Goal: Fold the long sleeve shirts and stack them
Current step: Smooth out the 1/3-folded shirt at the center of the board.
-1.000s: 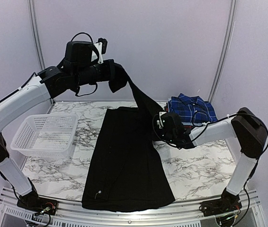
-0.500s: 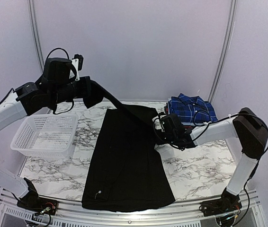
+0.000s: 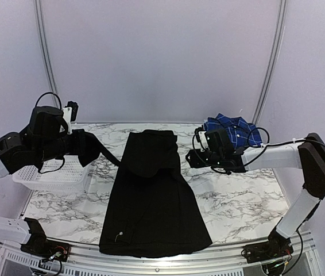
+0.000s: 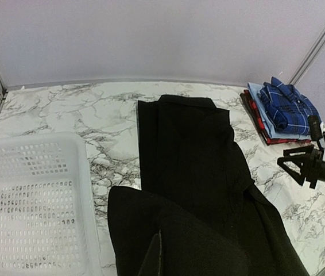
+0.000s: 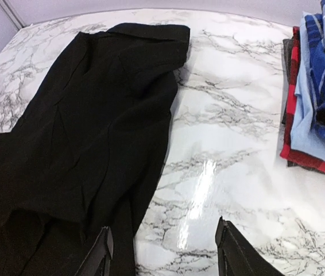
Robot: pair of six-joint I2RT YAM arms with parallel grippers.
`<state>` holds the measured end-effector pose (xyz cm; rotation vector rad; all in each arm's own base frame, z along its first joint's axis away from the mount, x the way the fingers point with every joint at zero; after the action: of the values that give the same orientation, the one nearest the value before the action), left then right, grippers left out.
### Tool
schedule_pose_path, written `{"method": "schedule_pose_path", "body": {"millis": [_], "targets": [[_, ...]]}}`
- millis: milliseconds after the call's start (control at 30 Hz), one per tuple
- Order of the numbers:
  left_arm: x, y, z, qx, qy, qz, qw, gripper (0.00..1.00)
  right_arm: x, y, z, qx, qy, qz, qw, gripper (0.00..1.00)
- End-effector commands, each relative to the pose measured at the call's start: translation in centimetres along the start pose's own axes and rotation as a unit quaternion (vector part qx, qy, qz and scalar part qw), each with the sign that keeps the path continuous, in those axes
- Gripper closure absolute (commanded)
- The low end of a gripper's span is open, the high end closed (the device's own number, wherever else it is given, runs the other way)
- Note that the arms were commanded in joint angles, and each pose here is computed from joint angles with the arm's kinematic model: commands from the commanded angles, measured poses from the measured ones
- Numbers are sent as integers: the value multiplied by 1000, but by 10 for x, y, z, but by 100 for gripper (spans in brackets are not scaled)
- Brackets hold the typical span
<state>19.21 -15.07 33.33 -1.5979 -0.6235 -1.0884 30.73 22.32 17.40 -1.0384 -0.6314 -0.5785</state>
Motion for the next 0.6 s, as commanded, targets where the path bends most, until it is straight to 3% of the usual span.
{"method": "schedule_pose_path", "body": {"millis": [0, 333, 567], "targets": [[-21, -5, 6, -5, -12, 39, 999, 100, 23, 22, 9, 28, 21, 6, 999, 44], [-30, -6, 4, -29, -11, 60, 998, 100, 57, 105, 7, 58, 66, 24, 996, 47], [-28, -5, 3, -35, -7, 65, 997, 100, 71, 139, -2, 70, 74, 27, 994, 44]]}}
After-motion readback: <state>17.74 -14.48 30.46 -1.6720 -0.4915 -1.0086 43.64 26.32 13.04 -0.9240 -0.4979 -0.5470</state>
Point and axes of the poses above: each gripper's point midway between its finger pads, its own y axis out along the fingers, its own z axis along the line the jaws close on, x = y × z, the point moved 10 cm from there along -y, back along the fingers, and after that the axes turned 13 degrees about y, right-handed, at the moved point
